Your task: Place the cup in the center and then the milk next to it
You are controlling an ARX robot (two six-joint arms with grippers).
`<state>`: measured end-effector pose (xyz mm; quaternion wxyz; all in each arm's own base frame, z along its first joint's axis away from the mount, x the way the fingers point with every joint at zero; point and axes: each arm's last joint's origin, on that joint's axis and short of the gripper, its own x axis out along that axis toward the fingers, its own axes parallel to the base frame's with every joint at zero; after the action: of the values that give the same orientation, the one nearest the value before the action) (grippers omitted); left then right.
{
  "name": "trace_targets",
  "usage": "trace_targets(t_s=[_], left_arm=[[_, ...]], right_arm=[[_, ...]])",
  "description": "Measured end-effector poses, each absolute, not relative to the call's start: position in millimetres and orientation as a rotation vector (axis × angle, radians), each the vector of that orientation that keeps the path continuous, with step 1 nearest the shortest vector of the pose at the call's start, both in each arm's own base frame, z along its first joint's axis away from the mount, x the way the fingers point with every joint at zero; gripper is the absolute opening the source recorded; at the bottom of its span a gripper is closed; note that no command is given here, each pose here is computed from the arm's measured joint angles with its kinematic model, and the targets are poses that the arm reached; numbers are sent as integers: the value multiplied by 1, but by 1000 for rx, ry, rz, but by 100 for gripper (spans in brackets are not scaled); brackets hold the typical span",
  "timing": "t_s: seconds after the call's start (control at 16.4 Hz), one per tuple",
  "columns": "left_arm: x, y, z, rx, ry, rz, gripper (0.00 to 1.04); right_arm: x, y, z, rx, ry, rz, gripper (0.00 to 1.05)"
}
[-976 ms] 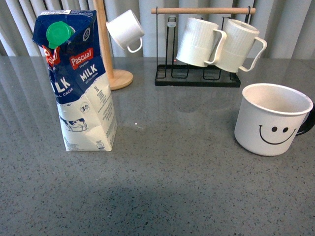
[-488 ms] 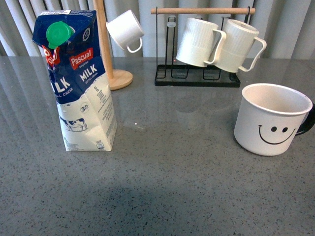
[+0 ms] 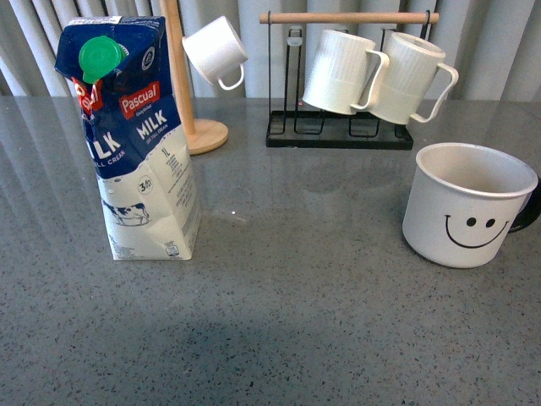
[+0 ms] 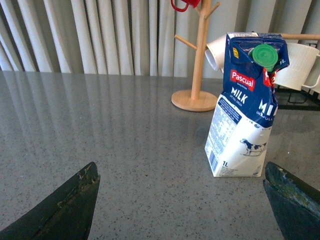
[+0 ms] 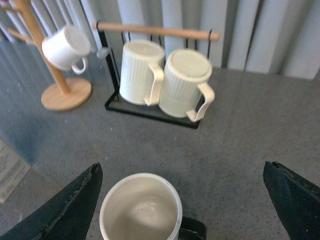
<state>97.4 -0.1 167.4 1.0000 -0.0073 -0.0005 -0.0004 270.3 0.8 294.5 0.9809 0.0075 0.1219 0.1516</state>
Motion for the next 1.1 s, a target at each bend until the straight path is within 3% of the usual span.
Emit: trace_targets(t_s=[0.43,0.67,0.92,0.98,1.1], left_arm=[[97,0,167,-15,-1,-1,98],[97,0,167,-15,-1,-1,98],[97,0,167,-15,-1,-1,98],[97,0,167,-15,-1,-1,98],[97,0,167,-15,-1,-1,98]], right_arm=[[348,13,256,-105,638,452,98],[372,10,219,-197,771,521,98],[375,8,212,-222,792,541,98],[376,8,211,-225,792,545,96],[380,10,210,-229,791,545,79]])
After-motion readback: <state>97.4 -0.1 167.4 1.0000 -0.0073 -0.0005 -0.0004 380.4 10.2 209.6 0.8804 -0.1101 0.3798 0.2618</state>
